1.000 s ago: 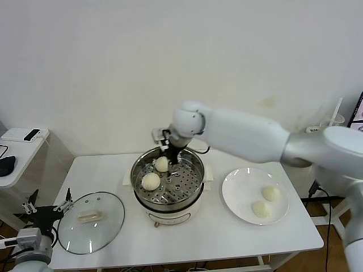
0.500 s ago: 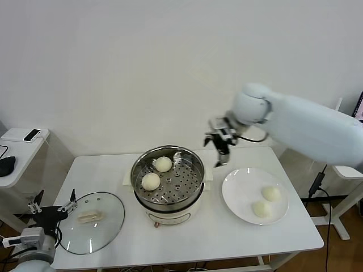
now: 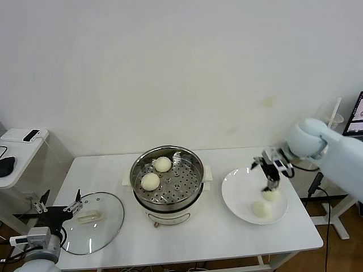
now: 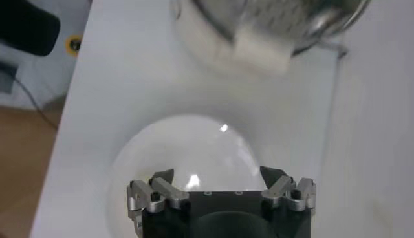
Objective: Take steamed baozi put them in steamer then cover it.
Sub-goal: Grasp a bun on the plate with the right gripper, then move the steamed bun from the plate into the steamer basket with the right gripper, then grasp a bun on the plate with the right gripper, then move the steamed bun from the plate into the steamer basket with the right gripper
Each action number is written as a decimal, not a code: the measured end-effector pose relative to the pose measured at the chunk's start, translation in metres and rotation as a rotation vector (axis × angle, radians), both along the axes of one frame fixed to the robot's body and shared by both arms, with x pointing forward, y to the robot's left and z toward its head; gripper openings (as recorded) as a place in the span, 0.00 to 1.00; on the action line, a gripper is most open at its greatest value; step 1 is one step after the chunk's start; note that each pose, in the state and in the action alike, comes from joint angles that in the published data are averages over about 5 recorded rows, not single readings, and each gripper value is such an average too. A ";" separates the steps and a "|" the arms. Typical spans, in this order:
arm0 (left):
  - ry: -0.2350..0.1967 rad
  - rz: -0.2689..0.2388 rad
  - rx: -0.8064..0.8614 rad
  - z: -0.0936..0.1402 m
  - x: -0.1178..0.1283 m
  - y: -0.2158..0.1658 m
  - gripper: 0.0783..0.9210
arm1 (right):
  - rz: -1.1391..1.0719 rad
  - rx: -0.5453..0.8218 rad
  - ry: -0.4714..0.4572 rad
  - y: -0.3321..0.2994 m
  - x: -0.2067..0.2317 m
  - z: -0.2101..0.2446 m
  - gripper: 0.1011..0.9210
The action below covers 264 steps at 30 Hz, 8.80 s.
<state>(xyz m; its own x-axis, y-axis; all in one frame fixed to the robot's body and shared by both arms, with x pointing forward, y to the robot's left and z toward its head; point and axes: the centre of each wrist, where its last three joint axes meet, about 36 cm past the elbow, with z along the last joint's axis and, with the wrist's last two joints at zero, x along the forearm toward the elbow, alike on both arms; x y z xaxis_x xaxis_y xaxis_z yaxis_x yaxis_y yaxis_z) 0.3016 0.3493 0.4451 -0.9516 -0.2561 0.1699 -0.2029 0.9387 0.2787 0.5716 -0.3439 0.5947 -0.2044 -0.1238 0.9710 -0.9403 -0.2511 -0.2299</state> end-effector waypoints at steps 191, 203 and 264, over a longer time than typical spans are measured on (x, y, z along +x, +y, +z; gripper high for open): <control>-0.002 -0.001 0.053 0.011 0.003 0.006 0.88 | 0.142 0.106 -0.155 0.121 0.073 0.068 0.88; 0.014 -0.020 0.052 0.005 0.007 0.003 0.88 | -0.072 0.018 -0.095 -0.007 0.051 0.005 0.88; 0.034 -0.015 0.058 -0.004 0.010 0.006 0.88 | -0.255 -0.098 -0.016 -0.060 0.064 -0.132 0.64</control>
<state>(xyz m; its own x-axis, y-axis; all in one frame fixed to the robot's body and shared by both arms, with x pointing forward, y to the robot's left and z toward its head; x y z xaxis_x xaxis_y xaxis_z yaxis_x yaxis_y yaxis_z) 0.3121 0.3548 0.4414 -0.9494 -0.2520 0.1874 -0.1782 0.9237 0.3392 0.6360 -0.4044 0.4623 -0.2328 0.0276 0.9721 -0.9723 -0.0283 -0.2320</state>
